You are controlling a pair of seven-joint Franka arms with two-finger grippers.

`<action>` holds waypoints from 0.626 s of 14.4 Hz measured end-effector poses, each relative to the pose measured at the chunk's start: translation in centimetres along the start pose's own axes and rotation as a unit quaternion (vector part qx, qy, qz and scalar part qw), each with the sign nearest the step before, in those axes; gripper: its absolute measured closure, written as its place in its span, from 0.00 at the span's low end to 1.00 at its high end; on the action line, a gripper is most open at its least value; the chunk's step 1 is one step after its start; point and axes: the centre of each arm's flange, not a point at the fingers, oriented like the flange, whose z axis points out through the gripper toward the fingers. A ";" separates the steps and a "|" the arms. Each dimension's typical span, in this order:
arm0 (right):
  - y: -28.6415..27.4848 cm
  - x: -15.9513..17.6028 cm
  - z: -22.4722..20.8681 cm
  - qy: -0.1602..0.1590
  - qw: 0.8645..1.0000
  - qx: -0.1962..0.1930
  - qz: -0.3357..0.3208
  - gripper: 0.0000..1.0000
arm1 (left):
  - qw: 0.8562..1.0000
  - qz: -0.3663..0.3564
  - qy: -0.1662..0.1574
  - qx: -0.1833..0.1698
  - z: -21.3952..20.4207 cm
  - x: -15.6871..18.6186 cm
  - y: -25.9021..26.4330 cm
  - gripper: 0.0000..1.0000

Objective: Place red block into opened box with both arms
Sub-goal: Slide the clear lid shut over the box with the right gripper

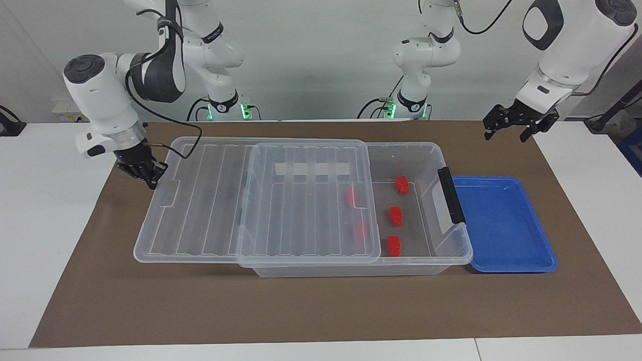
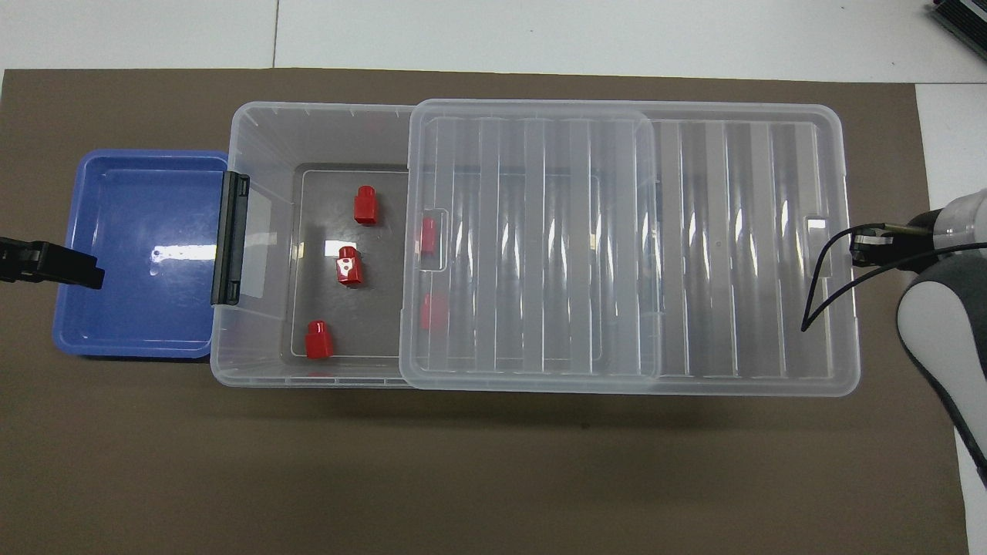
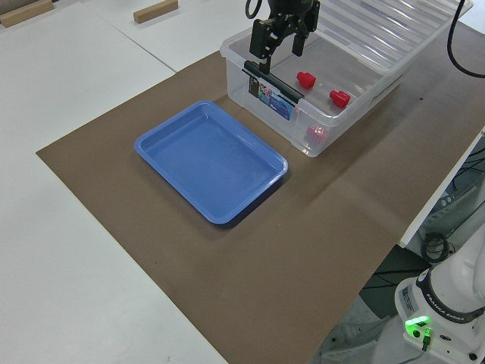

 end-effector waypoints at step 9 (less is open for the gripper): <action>-11.4 -3.4 0.0 -0.023 0.995 0.011 -0.101 0.99 | 1.000 0.000 0.000 0.000 0.0 0.0 0.0 0.00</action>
